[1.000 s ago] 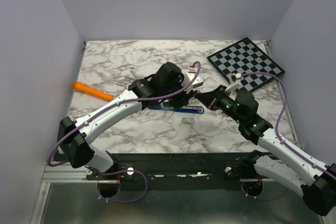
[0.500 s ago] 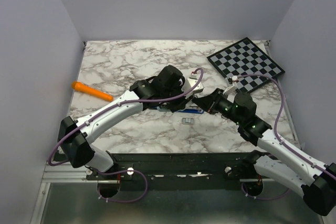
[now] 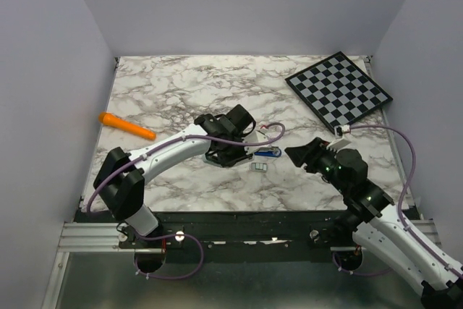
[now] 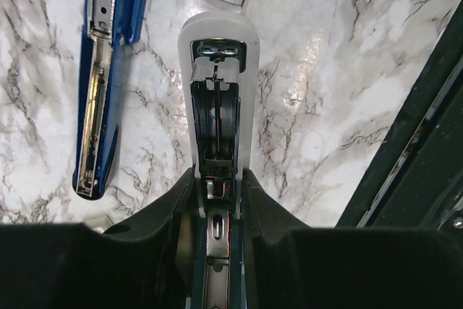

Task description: Load the staples into the stapler

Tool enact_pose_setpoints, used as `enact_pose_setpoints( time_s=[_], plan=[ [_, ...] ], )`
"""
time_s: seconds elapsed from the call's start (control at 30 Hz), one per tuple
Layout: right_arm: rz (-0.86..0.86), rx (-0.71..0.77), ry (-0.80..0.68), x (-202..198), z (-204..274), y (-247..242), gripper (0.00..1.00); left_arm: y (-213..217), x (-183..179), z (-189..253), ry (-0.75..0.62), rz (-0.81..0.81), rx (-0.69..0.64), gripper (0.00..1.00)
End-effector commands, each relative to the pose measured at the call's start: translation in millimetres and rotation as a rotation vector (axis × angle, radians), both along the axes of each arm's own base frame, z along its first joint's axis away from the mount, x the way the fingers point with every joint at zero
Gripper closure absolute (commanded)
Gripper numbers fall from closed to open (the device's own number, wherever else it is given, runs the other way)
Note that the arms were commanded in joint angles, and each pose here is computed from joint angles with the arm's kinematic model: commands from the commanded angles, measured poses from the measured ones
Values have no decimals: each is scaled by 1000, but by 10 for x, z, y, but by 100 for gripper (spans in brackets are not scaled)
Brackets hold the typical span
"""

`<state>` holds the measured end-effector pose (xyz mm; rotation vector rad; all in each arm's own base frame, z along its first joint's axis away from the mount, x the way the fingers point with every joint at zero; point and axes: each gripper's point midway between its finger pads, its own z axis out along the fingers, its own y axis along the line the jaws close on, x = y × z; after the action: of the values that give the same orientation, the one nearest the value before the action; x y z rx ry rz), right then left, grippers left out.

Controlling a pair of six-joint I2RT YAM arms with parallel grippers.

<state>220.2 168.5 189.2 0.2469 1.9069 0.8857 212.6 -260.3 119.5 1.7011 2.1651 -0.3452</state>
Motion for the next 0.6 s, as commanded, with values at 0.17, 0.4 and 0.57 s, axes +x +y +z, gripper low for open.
enact_pose_setpoints(
  time_s=[0.17, 0.4, 0.57],
  plan=[
    [-130, -95, 74, -114, -432, -368, 32, 313, 84, -497, 41, -89, 285, 100],
    [-158, -109, 70, -163, -489, -469, 32, 430, 154, -693, 57, -122, 407, 100],
    [-164, -118, 65, -168, -514, -495, 32, 427, 154, -778, 58, -154, 424, 94]
  ],
)
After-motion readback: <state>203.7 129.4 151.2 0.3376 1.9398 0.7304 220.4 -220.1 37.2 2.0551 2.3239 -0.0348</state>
